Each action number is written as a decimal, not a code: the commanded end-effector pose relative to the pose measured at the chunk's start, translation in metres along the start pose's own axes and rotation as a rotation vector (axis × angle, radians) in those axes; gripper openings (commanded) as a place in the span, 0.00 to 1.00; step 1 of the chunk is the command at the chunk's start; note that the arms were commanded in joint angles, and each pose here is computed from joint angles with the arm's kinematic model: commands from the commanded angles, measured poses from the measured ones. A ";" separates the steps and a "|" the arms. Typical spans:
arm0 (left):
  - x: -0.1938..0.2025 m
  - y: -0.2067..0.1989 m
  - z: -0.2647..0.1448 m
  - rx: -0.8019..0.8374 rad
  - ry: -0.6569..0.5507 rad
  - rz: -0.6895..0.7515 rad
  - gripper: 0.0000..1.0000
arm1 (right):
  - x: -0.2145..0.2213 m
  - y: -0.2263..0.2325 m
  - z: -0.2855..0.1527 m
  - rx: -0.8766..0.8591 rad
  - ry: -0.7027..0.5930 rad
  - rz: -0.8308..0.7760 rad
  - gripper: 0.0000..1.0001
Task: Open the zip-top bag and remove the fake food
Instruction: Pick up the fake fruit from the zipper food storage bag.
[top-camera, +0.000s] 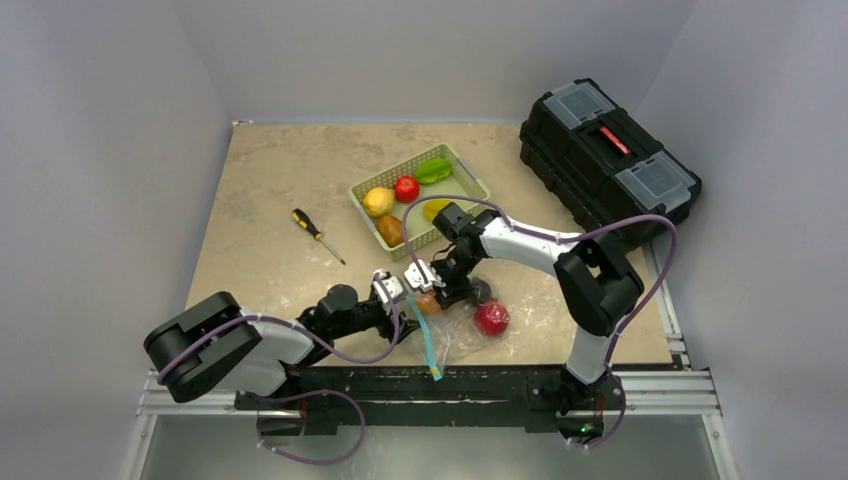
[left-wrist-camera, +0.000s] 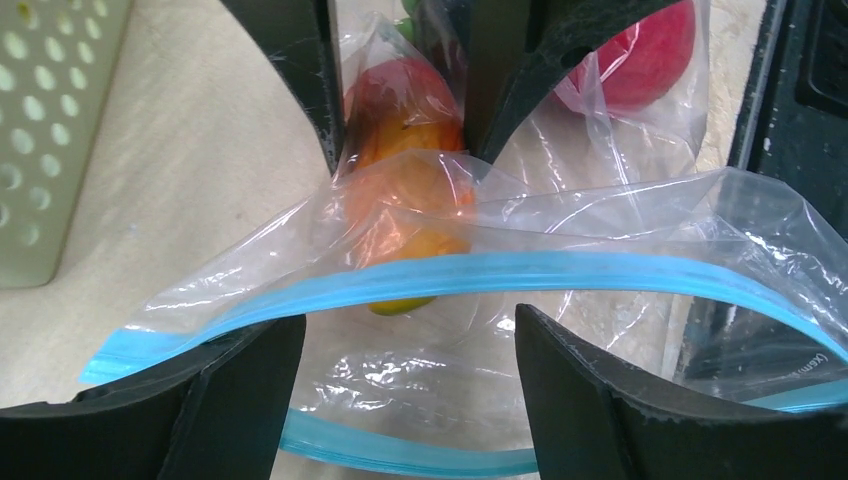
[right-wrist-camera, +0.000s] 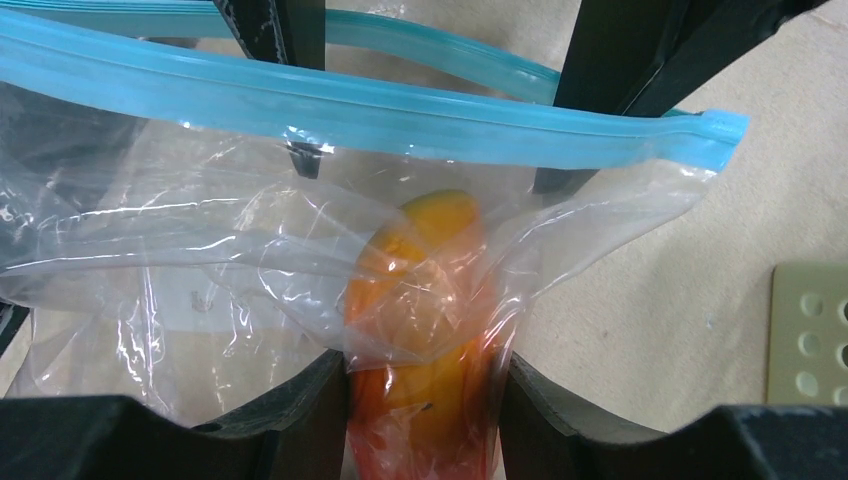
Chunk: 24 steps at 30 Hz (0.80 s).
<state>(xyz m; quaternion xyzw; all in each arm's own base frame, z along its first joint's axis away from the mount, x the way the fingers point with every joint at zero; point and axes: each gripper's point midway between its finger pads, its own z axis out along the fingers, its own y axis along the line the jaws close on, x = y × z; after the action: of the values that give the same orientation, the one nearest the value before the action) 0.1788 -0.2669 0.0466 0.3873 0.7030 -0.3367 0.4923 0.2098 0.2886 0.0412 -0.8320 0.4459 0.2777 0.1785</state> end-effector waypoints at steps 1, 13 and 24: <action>-0.028 -0.016 0.015 0.090 -0.091 0.047 0.73 | -0.022 0.000 -0.005 -0.013 -0.081 -0.016 0.26; -0.034 -0.002 0.012 -0.032 -0.122 0.071 0.62 | -0.024 -0.013 -0.009 0.045 -0.087 0.074 0.38; -0.027 -0.009 0.001 -0.002 -0.078 0.095 0.68 | -0.013 -0.012 -0.055 0.145 -0.027 0.092 0.64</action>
<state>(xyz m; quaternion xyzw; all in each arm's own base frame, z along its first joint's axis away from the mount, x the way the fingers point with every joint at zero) 0.1840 -0.2771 0.0713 0.3886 0.6766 -0.3236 0.5352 0.2230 0.2779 0.0669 -0.7871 0.5041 0.2924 0.2022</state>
